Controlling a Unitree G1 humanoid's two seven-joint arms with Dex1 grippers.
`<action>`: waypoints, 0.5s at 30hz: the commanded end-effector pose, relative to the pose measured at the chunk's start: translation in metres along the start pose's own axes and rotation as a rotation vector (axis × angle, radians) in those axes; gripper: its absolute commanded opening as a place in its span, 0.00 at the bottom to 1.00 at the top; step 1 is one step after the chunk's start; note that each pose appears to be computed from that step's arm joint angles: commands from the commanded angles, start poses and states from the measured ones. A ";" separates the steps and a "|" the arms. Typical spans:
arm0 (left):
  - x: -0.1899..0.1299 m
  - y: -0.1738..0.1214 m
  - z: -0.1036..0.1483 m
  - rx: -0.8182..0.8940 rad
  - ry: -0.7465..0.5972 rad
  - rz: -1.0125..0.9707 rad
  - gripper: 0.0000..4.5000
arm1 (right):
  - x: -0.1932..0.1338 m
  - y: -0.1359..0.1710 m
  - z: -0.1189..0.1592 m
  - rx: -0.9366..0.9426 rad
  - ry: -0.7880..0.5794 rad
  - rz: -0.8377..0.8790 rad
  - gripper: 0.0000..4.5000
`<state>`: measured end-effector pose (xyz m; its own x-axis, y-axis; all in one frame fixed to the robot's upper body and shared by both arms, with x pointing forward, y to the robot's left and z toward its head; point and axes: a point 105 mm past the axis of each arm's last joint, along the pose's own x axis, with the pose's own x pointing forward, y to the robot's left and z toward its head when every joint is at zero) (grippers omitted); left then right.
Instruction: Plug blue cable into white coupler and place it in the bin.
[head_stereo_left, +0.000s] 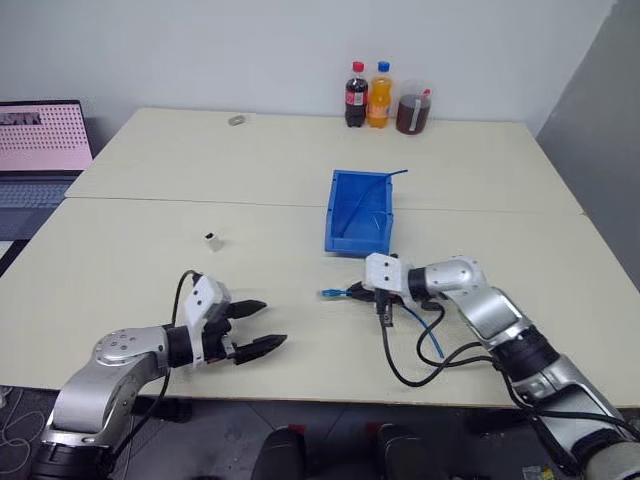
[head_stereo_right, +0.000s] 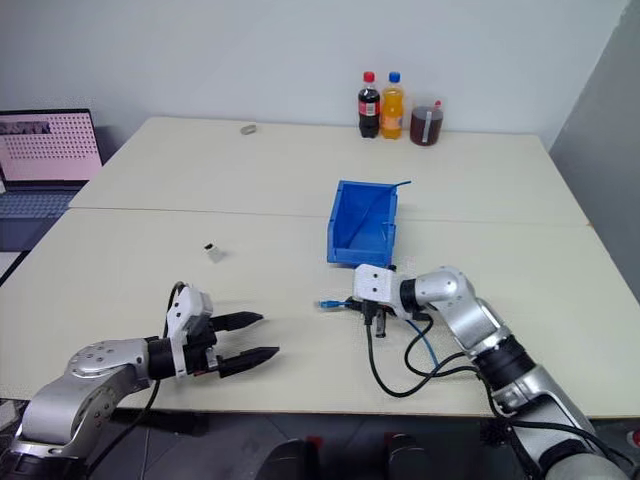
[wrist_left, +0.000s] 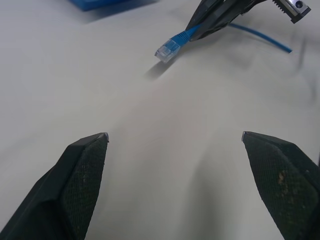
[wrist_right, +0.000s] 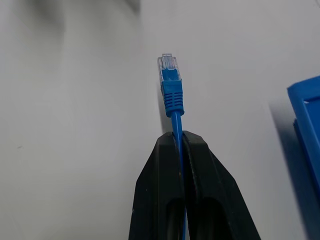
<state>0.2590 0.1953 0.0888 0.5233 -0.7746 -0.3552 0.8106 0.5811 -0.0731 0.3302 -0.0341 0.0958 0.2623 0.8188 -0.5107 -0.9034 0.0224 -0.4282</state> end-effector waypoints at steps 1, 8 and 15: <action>-0.006 0.007 0.006 0.054 -0.008 0.013 1.00 | 0.008 -0.004 0.009 -0.084 -0.007 0.011 0.01; 0.005 0.011 0.003 0.103 0.009 -0.026 1.00 | 0.014 -0.004 0.011 -0.098 -0.019 0.020 0.42; 0.029 0.016 0.007 0.192 0.019 -0.079 1.00 | -0.004 0.011 0.019 0.015 -0.068 0.105 0.81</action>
<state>0.2853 0.1853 0.0826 0.4689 -0.8004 -0.3734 0.8699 0.4918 0.0382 0.3229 -0.0267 0.0907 0.1851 0.8180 -0.5447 -0.9184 -0.0533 -0.3921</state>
